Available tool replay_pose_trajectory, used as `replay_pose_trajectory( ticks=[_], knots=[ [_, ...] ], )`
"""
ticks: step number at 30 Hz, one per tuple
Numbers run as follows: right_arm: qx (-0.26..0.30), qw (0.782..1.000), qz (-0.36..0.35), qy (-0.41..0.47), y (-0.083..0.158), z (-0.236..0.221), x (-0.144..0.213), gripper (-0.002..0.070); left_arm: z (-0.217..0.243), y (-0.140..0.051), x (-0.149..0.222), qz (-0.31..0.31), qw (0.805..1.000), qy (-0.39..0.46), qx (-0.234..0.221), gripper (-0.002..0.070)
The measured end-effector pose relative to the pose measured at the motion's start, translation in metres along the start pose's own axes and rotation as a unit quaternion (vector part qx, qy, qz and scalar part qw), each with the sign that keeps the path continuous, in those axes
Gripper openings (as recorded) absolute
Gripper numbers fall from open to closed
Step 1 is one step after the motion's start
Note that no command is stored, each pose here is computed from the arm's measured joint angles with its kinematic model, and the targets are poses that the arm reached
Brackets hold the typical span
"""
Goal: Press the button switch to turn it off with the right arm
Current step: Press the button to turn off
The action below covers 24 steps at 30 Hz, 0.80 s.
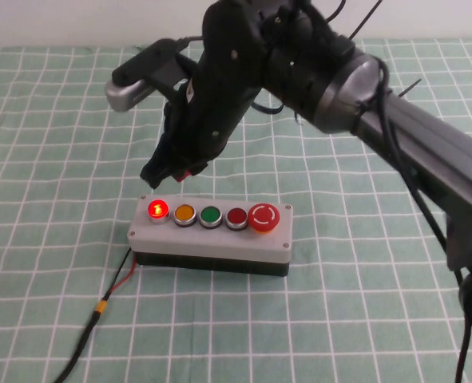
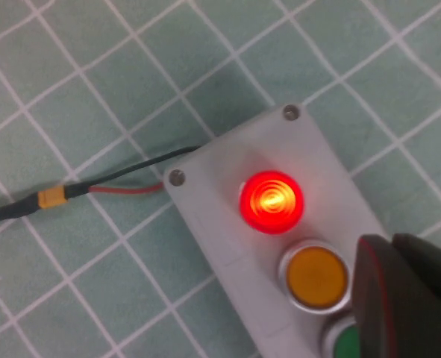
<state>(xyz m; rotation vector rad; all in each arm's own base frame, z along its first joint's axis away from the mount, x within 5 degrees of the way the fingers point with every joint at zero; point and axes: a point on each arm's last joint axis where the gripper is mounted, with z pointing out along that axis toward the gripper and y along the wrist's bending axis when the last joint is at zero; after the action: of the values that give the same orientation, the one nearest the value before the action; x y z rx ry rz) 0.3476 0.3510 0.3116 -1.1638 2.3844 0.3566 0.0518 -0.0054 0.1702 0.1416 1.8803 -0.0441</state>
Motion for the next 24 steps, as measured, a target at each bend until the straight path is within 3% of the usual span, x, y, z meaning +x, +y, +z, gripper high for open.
replay_pose_trajectory(
  ticks=[9,24],
  knots=[
    [-0.018,0.999,-0.016,0.036,0.021,0.038,0.006,-0.0016,0.0,0.0,0.0,0.0,1.0,0.0,0.0,-0.0003],
    [-0.02,1.0,-0.017,0.015,0.025,0.06,0.003,-0.0016,0.0,0.0,0.0,0.0,1.0,0.0,0.0,-0.0003]
  ],
)
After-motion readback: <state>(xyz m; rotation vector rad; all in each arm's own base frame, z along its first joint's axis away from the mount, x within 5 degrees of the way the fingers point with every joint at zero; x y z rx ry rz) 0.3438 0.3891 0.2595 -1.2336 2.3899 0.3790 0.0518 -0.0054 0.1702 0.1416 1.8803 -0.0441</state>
